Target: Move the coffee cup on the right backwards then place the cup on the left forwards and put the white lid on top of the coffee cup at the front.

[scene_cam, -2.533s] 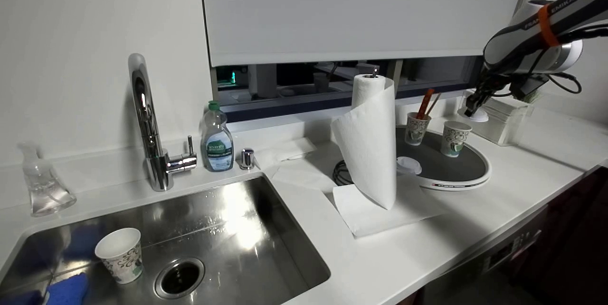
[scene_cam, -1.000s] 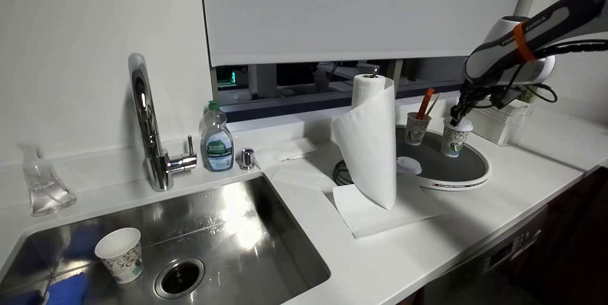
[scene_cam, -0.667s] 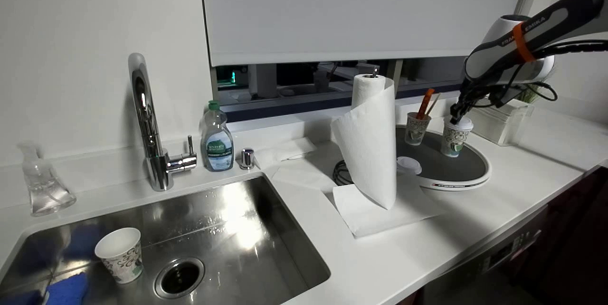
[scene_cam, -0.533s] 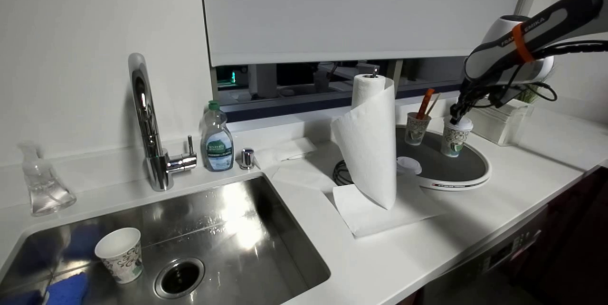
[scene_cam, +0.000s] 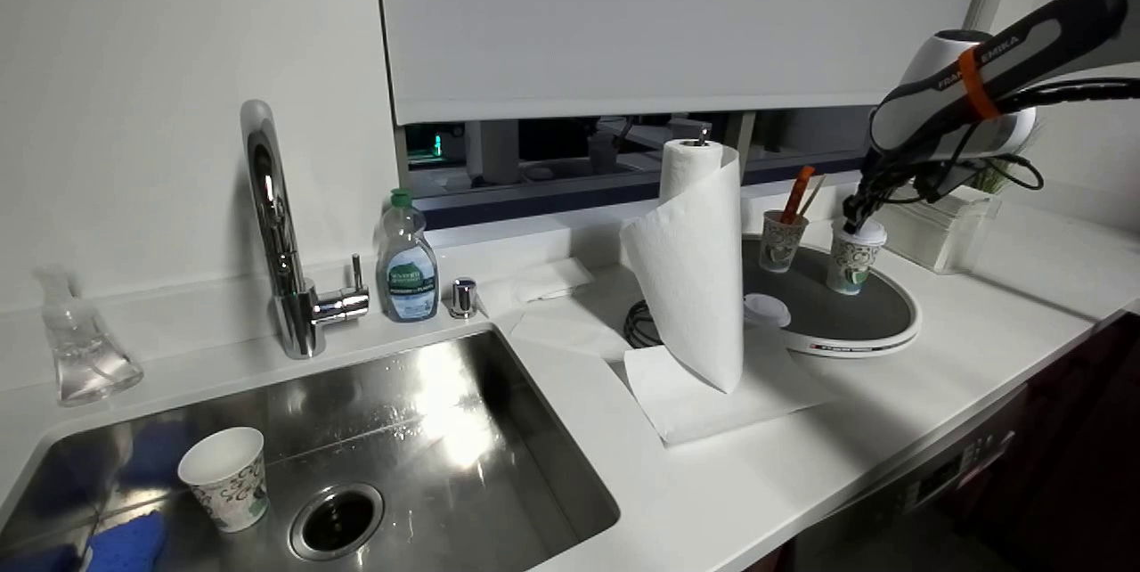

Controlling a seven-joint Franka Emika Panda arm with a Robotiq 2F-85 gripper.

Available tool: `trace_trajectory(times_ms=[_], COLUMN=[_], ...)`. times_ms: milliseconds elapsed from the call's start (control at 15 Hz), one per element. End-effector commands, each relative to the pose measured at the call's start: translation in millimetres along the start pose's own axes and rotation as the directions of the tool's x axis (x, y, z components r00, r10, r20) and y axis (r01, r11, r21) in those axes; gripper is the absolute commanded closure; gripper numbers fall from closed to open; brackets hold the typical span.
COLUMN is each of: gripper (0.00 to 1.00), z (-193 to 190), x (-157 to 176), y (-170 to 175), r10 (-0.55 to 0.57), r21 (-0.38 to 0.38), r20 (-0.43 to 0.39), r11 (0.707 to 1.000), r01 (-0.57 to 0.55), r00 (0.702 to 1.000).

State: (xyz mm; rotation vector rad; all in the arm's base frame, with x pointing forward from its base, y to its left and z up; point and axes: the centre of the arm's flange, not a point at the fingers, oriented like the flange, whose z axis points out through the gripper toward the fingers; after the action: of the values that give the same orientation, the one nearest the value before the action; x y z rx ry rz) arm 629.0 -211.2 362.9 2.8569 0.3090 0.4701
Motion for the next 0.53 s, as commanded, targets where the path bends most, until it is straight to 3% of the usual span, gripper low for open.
trace_trajectory(times_ms=[0, 467], gripper=[0.98, 0.98], z=[-3.3, -12.0], x=[5.2, 6.6], y=[1.8, -4.2], r10=[0.01, -0.011], r21=[-0.013, -0.016], r20=[0.025, 0.017], r11=[1.0, 1.0], r01=[-0.01, 0.011], r00=[1.0, 1.0])
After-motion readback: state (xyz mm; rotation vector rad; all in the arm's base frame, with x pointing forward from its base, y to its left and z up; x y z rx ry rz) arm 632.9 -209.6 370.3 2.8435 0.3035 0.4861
